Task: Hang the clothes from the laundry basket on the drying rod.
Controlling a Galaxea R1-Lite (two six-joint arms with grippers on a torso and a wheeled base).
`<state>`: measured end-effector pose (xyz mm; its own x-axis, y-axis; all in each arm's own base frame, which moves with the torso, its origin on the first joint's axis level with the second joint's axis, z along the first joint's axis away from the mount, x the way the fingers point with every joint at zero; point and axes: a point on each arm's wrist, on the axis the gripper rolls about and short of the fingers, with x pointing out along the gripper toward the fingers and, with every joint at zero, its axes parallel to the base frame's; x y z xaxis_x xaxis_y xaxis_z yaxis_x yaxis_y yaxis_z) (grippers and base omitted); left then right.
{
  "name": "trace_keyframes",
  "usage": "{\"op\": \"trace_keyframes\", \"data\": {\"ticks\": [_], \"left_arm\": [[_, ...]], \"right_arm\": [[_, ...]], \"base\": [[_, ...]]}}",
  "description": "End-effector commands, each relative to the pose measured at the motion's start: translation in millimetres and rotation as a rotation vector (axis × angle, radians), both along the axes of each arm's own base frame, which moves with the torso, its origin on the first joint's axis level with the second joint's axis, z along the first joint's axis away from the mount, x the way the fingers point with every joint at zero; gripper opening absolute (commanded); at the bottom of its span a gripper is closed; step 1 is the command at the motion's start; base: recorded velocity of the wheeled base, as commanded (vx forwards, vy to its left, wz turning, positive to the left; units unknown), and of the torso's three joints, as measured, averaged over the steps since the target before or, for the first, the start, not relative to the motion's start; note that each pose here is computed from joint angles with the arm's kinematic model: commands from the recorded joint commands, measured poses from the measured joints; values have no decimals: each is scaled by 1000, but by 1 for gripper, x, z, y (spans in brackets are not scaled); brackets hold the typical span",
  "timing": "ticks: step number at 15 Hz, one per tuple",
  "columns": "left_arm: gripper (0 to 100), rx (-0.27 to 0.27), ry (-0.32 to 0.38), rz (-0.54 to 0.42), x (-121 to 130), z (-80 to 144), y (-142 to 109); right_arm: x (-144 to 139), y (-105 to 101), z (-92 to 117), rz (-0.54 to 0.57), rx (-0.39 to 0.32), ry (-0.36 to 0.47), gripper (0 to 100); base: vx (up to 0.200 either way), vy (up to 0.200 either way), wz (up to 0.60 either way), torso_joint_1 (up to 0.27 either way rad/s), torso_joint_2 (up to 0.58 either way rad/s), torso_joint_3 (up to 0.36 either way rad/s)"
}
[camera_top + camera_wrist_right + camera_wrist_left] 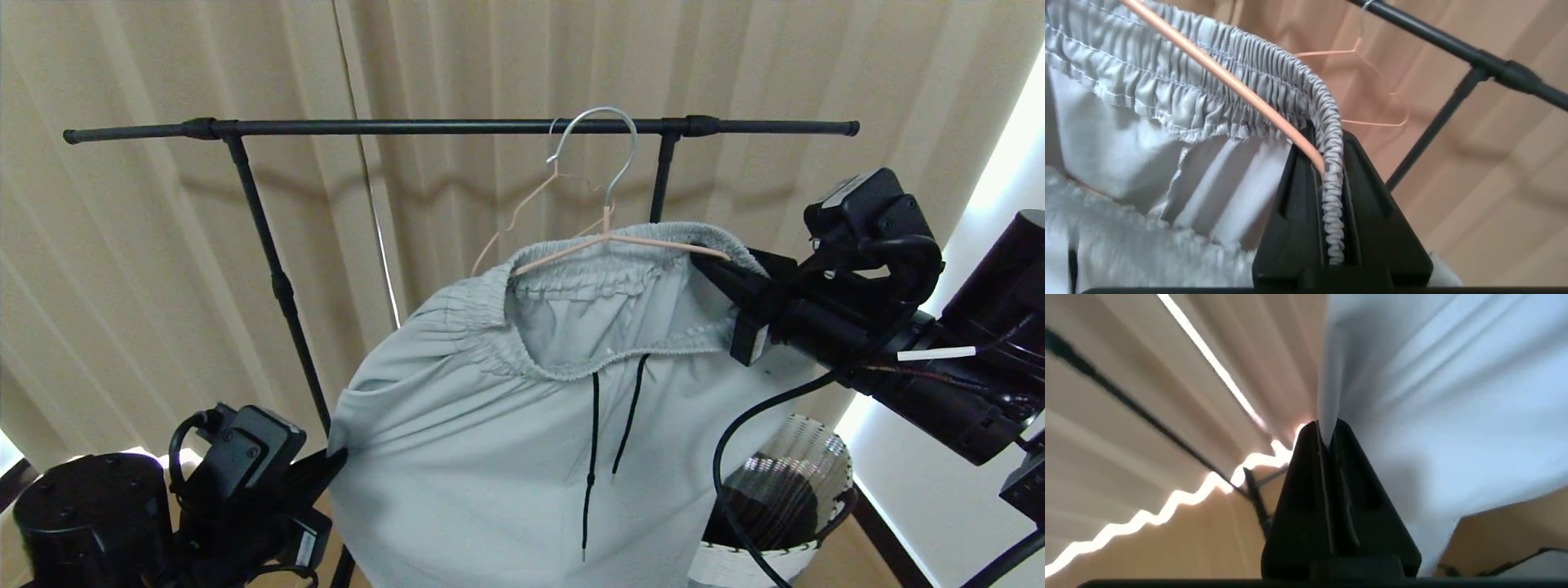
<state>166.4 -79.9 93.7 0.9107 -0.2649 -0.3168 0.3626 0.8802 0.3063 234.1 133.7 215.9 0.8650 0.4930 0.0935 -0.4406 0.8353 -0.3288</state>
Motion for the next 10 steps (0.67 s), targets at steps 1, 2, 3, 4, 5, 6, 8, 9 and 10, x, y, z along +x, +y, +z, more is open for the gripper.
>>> {"op": "trace_keyframes", "data": {"ticks": [1,2,3,4,5,6,8,9,10], "left_arm": [[0,44,27,56,3,-7,11],[0,60,31,66,3,-8,14],[0,73,34,74,2,-9,17],[0,68,23,76,2,-8,17],[0,58,3,75,2,-6,17],[100,47,-20,73,1,-3,17],[100,30,-61,68,2,1,16],[100,14,-87,67,3,4,16],[100,-18,-147,57,5,12,15]], "right_arm": [[2,-3,1,-15,0,-2,0],[2,-3,1,-16,1,-1,0],[3,-3,-1,-18,-2,4,0],[4,-3,-2,-18,-5,10,0],[4,-3,-4,-18,-8,15,0],[3,-3,-5,-16,-10,19,0],[3,-3,-8,-24,-17,29,0],[2,-5,-11,-43,-22,41,0],[-1,-8,-18,-93,-34,67,0]], "base": [[0,0,0,0,0,0],[0,0,0,0,0,0],[0,0,0,0,0,0],[0,0,0,0,0,0],[0,0,0,0,0,0],[0,0,0,0,0,0],[0,0,0,0,0,0],[0,0,0,0,0,0],[0,0,0,0,0,0]]}}
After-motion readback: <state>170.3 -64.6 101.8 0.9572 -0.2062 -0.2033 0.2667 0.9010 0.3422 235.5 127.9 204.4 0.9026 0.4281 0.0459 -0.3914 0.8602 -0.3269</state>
